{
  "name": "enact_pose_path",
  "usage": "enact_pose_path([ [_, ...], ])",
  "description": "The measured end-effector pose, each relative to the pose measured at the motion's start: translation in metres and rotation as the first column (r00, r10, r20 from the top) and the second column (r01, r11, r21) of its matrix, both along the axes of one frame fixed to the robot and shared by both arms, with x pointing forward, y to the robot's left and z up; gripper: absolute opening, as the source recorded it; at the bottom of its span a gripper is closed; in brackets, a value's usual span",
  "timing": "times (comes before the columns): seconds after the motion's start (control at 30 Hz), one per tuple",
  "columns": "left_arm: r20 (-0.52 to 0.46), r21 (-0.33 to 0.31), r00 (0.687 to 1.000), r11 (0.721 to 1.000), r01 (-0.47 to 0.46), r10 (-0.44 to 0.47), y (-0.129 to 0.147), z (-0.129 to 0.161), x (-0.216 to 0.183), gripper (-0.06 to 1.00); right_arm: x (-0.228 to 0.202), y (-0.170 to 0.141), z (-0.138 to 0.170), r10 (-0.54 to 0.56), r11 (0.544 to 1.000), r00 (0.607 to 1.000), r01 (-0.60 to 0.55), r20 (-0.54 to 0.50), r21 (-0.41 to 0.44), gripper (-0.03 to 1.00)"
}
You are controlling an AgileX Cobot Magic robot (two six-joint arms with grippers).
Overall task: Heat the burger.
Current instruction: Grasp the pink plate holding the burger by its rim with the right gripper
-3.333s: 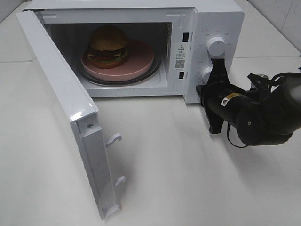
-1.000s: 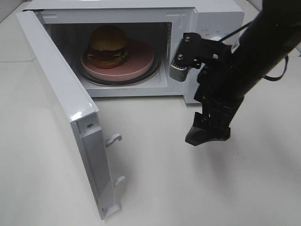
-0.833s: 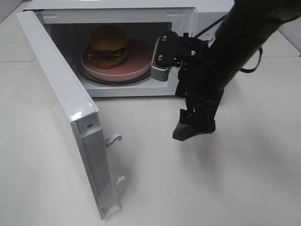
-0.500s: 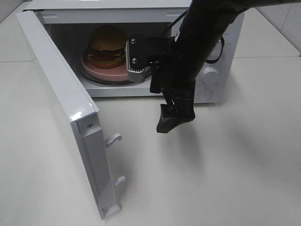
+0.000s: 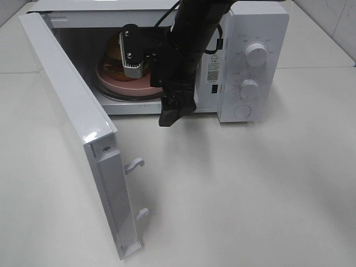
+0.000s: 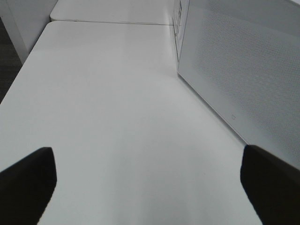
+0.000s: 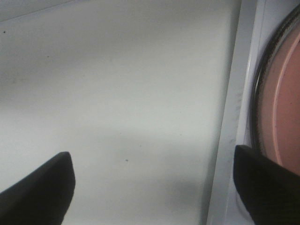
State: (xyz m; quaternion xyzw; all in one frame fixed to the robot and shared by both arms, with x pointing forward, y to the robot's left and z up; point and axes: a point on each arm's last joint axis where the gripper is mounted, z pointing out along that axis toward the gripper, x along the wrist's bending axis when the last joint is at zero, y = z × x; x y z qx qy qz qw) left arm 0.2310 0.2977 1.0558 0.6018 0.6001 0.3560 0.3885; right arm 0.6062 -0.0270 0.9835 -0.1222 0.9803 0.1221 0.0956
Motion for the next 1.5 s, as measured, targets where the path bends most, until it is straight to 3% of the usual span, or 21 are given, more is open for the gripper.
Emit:
enact_pose_path([
  [0.7,0.0,0.0,1.0,1.0,0.0,0.0,0.0,0.0,0.0,0.99,0.043,0.029,-0.029,0.005,1.0,0.999,-0.005,0.04,0.0,0.84],
  [1.13,0.0,0.0,1.0,1.0,0.0,0.0,0.0,0.0,0.0,0.99,0.055,0.034,-0.032,-0.13,0.99,0.989,0.126,0.077,0.057,0.81],
  [1.5,0.0,0.0,1.0,1.0,0.0,0.0,0.0,0.0,0.0,0.99,0.057,0.034,-0.035,-0.148,0.988,0.986,0.143,0.082,0.06,0.81],
])
